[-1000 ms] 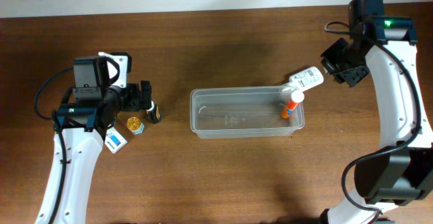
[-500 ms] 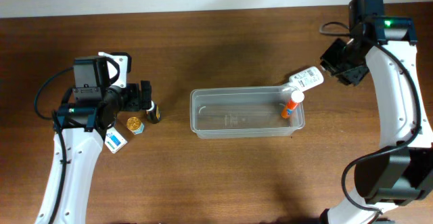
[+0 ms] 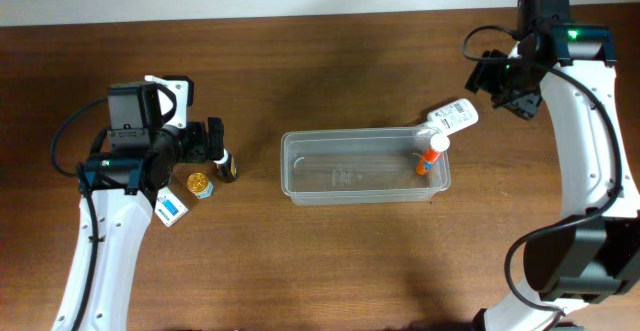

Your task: Pack container

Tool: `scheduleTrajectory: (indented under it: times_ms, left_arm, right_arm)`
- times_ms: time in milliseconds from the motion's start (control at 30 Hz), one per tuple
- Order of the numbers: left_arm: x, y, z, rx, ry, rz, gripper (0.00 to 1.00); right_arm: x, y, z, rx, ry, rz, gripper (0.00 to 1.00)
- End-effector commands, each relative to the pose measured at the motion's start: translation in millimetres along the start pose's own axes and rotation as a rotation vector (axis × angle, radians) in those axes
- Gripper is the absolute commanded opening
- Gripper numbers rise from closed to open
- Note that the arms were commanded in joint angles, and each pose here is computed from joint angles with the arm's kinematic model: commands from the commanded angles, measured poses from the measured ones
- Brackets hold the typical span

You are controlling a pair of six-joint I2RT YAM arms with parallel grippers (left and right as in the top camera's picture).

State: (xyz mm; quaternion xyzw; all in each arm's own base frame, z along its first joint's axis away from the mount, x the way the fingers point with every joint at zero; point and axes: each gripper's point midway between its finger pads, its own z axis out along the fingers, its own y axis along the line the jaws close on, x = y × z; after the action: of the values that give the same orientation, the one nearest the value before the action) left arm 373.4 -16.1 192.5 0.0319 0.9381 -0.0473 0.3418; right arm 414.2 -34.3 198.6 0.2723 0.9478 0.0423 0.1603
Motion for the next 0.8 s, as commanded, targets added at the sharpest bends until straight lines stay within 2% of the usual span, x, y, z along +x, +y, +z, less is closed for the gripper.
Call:
scheduleTrajectory:
  times_ms: [0, 67, 200, 600, 767]
  left_arm:
    - [-8.2, -2.9, -3.8, 0.014, -0.022, -0.006, 0.99]
    - [-8.5, -2.9, -4.1, 0.014, -0.023, -0.006, 0.99]
    - [-8.5, -2.9, -4.1, 0.014, -0.023, -0.006, 0.99]
    - [-8.6, -2.9, -3.9, 0.014, -0.023, -0.006, 0.99]
    - [-8.8, -2.9, -3.9, 0.014, -0.024, -0.006, 0.99]
  right_arm:
    - [-8.7, -1.8, 24.7, 0.035, 0.01, 0.153, 0.79]
    - [-9.6, -1.5, 42.7, 0.048, 0.03, 0.208, 0.83]
    - [-3.9, -5.5, 80.0, 0.095, 0.093, 0.297, 0.84]
    - [7.7, 4.8, 162.2, 0.066, 0.214, 0.314, 0.98]
    - [11.3, 2.3, 184.5, 0.083, 0.231, 0.345, 0.99]
